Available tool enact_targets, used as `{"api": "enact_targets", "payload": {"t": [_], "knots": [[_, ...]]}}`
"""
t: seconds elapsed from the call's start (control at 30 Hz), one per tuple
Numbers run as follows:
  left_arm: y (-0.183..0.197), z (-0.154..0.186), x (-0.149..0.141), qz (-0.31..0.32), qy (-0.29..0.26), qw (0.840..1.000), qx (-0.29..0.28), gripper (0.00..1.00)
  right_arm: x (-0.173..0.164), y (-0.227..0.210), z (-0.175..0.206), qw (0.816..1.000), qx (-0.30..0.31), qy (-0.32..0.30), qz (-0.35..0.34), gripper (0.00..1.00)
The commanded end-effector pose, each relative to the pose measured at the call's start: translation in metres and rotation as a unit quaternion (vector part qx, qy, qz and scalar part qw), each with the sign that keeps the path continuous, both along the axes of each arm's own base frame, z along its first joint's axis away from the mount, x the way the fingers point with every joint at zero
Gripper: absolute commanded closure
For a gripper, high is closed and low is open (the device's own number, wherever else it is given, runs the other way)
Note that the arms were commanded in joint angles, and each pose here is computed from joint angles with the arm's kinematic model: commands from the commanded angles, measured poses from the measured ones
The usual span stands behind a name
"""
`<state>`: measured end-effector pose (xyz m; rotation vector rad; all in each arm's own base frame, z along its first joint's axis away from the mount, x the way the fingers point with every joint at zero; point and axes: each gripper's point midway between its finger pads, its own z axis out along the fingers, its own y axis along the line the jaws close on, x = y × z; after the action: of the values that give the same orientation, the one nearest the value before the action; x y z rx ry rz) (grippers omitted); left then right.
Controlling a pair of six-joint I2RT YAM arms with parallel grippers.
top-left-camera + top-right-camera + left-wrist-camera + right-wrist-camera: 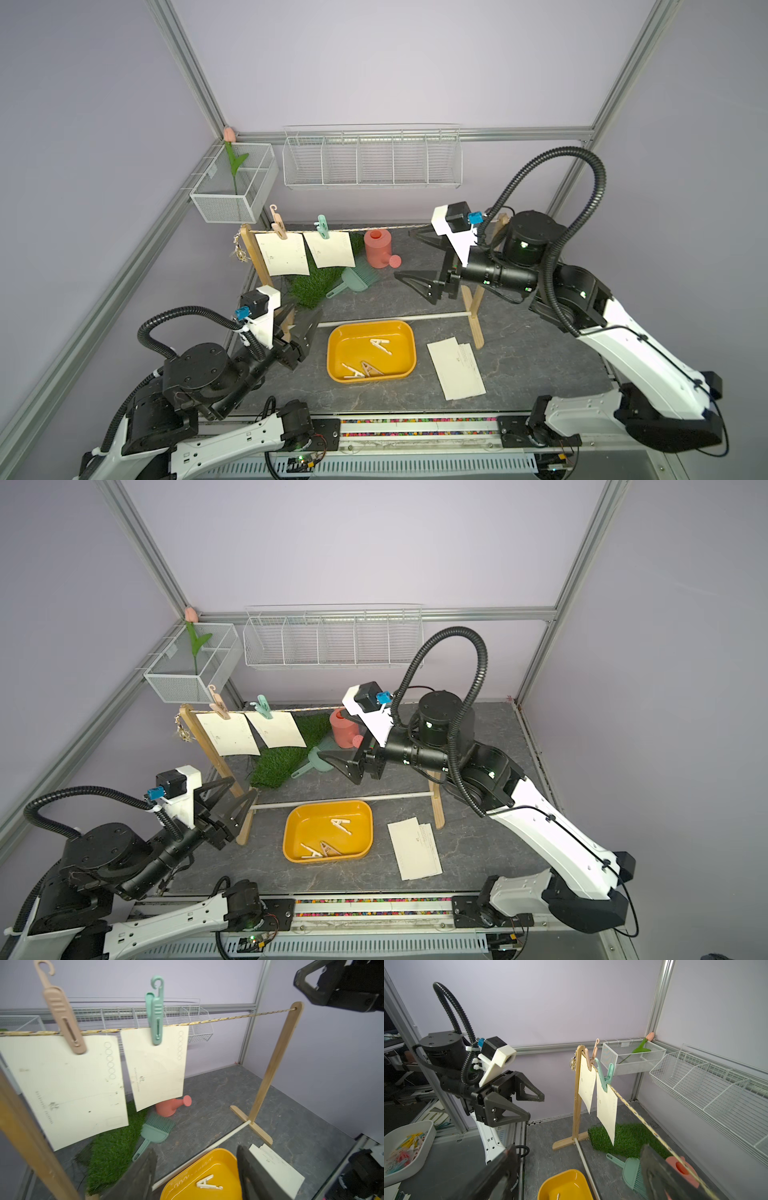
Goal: Remove the postcards from the strings
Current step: Pinch the postcard on the clothesline.
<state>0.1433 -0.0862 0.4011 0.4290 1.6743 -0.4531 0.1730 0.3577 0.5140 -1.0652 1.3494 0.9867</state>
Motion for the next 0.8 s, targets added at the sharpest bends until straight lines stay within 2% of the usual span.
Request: {"api": "enact_targets", "payload": {"t": [0.0, 0.2, 0.27, 0.37, 0.5, 0.63, 0.77], "knots": [[0.034, -0.020, 0.012, 0.090, 0.011, 0.994, 0.064, 0.34, -0.003, 0.024, 0.012, 0.999, 0.009, -0.007, 0.031, 0.07], [0.021, -0.023, 0.025, 0.123, 0.013, 0.987, 0.107, 0.28, 0.018, 0.069, 0.008, 0.999, 0.003, -0.019, 0.037, 0.08], [0.015, -0.017, 0.027, 0.122, 0.001, 0.987, 0.100, 0.24, 0.025, 0.080, 0.003, 0.999, 0.003, -0.021, 0.037, 0.08], [-0.002, -0.008, 0.029, 0.100, -0.013, 0.992, 0.077, 0.22, 0.031, 0.092, -0.004, 0.999, -0.003, -0.018, 0.042, 0.08], [-0.035, -0.025, 0.044, 0.064, 0.031, 0.993, 0.092, 0.24, 0.038, 0.095, -0.009, 0.999, -0.004, -0.019, 0.031, 0.08], [-0.033, -0.035, 0.065, 0.054, 0.076, 0.995, 0.044, 0.25, 0.037, 0.085, -0.006, 0.999, 0.004, -0.031, 0.015, 0.08], [-0.021, -0.030, 0.079, 0.055, 0.080, 0.995, -0.011, 0.24, 0.034, 0.073, -0.003, 0.999, 0.006, -0.040, 0.009, 0.06]]}}
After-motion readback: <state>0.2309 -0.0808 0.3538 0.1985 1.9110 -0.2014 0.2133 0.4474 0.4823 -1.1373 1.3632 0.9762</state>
